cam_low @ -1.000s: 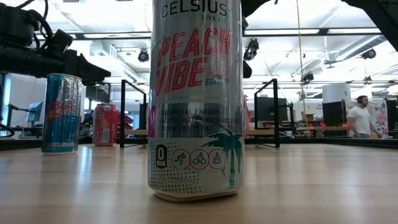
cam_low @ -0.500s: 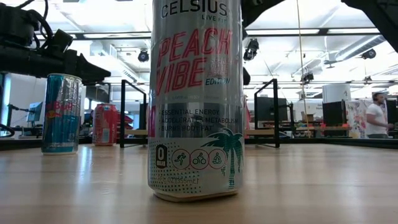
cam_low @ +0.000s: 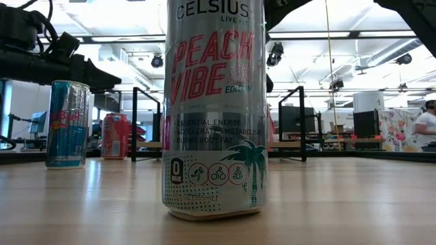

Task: Place canned beverage on shelf
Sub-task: Put the bottom red soda can on the shelf

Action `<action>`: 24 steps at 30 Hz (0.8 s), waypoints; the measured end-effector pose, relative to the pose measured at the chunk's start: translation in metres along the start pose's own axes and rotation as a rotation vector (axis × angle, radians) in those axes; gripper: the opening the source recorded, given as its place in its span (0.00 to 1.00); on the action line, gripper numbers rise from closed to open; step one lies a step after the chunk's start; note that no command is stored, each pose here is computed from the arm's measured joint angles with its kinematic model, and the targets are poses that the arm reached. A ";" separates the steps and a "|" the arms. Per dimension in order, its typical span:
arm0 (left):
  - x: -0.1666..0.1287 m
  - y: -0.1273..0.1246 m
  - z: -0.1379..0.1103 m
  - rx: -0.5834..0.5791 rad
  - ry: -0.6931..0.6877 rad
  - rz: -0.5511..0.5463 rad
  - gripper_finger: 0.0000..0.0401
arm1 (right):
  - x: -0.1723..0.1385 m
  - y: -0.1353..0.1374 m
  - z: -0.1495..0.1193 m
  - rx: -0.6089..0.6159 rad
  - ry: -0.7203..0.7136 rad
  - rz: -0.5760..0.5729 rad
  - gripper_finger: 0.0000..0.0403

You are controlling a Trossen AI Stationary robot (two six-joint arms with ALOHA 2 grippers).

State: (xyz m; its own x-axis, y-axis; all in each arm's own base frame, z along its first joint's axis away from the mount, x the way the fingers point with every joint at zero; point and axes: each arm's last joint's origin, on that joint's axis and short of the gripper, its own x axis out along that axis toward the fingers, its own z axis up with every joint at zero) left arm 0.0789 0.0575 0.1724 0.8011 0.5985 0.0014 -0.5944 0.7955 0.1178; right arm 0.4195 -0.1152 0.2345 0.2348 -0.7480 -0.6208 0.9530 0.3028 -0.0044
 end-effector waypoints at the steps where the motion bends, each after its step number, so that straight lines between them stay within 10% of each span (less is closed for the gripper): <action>1: 0.000 0.000 0.000 0.000 0.000 0.000 0.99 | 0.000 0.000 0.000 0.006 0.000 0.000 0.72; 24: 0.000 0.000 0.000 0.000 0.000 0.000 0.99 | 0.000 -0.003 0.000 0.177 -0.065 -0.069 0.76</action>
State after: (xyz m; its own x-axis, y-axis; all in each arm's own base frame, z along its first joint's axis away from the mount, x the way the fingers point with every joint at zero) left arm 0.0789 0.0575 0.1724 0.8013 0.5982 0.0017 -0.5942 0.7956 0.1180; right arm 0.4168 -0.1166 0.2347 0.1739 -0.8018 -0.5717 0.9848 0.1449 0.0963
